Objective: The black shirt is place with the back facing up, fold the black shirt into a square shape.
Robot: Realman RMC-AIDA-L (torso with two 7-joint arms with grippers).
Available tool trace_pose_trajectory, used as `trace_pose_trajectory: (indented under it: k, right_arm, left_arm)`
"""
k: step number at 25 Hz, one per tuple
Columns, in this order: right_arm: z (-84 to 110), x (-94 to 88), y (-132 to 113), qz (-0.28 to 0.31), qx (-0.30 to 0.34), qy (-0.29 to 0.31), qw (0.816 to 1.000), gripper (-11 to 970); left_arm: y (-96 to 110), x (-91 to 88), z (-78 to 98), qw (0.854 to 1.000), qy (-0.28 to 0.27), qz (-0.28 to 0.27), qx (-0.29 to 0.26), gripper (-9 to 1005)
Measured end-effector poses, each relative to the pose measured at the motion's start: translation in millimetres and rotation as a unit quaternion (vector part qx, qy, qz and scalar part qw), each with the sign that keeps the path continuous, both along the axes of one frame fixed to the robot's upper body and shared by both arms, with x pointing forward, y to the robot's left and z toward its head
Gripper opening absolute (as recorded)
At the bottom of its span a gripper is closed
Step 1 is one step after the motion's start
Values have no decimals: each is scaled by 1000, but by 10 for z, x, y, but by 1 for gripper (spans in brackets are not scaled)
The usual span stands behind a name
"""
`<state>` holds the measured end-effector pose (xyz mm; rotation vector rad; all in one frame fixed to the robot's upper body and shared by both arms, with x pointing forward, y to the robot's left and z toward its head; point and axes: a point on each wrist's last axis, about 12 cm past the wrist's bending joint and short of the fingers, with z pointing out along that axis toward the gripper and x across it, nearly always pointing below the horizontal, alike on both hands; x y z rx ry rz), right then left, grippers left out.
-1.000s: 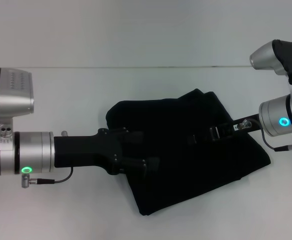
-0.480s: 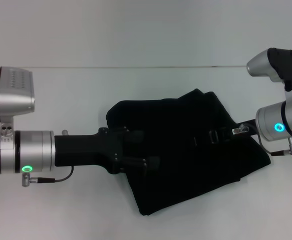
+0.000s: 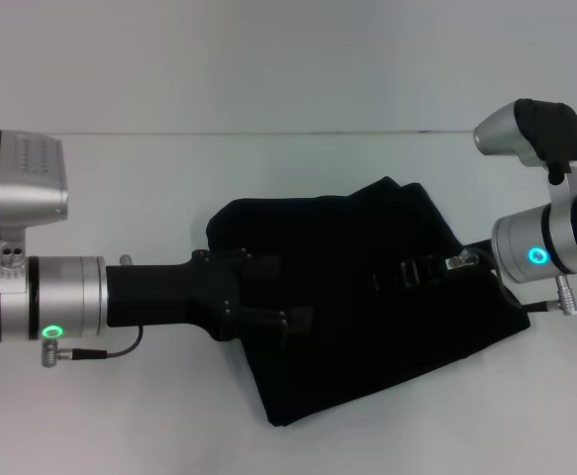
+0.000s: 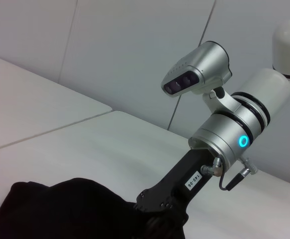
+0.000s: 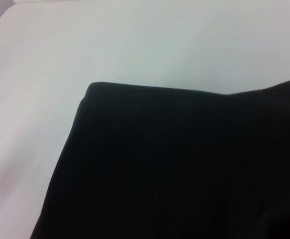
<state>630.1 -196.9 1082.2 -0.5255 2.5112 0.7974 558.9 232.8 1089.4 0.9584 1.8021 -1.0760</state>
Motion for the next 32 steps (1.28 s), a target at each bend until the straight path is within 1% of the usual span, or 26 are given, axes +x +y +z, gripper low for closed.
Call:
trace_pose_trajectory:
  k: [1, 12, 18, 21, 27, 32]
  right_arm:
    - [0, 2, -1, -1, 0, 0, 1000, 499]
    - [-19, -7, 13, 2, 2, -5, 1000, 277]
    - [-3, 2, 15, 5, 6, -12, 1000, 102]
    - [24, 6, 32, 10, 17, -19, 1000, 93]
    - [135, 39, 33, 20, 45, -35, 998, 96]
    - [202, 58, 23, 23, 52, -45, 997, 104]
  left_arm:
    - [1, 1, 0, 1000, 0, 0, 0, 950]
    - [15, -12, -11, 1000, 2, 2, 0, 949]
    - [9, -9, -9, 1000, 1, 1, 0, 945]
    - [9, -6, -6, 1000, 2, 1, 0, 942]
    - [13, -4, -1, 1000, 5, 2, -1, 936]
    - [24, -7, 0, 1000, 5, 4, -2, 931]
